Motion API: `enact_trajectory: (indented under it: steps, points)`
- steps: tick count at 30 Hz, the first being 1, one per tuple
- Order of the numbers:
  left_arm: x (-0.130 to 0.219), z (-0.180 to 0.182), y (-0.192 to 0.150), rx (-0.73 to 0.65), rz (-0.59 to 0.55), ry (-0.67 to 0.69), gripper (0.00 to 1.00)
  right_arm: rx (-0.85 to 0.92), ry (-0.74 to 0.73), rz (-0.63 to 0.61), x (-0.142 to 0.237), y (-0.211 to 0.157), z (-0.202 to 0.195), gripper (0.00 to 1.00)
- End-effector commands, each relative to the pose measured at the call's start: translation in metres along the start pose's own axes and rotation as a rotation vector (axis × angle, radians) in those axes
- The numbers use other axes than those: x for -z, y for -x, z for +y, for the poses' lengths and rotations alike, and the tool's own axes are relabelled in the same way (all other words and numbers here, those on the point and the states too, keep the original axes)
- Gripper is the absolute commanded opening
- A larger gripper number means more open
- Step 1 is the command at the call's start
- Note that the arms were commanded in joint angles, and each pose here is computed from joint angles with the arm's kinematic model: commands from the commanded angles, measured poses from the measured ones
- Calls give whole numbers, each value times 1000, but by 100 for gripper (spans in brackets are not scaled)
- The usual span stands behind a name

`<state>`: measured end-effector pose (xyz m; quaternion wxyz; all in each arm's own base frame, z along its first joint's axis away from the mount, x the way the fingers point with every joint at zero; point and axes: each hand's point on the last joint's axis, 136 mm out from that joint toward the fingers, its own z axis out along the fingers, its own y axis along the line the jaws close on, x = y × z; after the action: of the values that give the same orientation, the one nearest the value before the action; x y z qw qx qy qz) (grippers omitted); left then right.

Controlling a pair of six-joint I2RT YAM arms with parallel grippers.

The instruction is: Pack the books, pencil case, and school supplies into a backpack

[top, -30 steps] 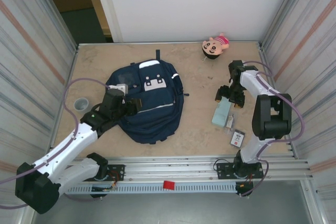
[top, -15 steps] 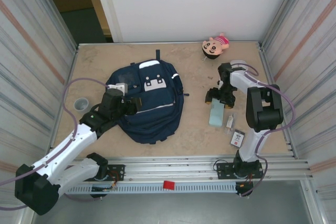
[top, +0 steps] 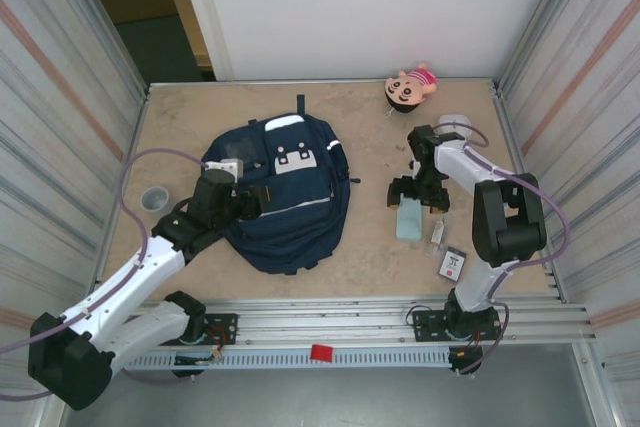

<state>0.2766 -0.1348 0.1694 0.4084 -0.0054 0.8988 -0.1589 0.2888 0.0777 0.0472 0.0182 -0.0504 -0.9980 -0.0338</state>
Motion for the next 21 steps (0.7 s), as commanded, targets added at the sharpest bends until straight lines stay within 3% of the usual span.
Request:
enact_trajectory:
  steps: [1,11,18,21]
  points:
    - [1,-1,5,8,-25,-12,66,46,17,45,-9,-10,6,93]
    - [7,2,3,15,-31,-8,66,77,-89,73,-39,-5,-1,81]
    - [8,5,1,-2,-30,4,66,77,-137,55,-41,-2,-9,66]
    - [13,0,5,-73,-34,-19,66,73,-118,7,-27,1,-6,59]
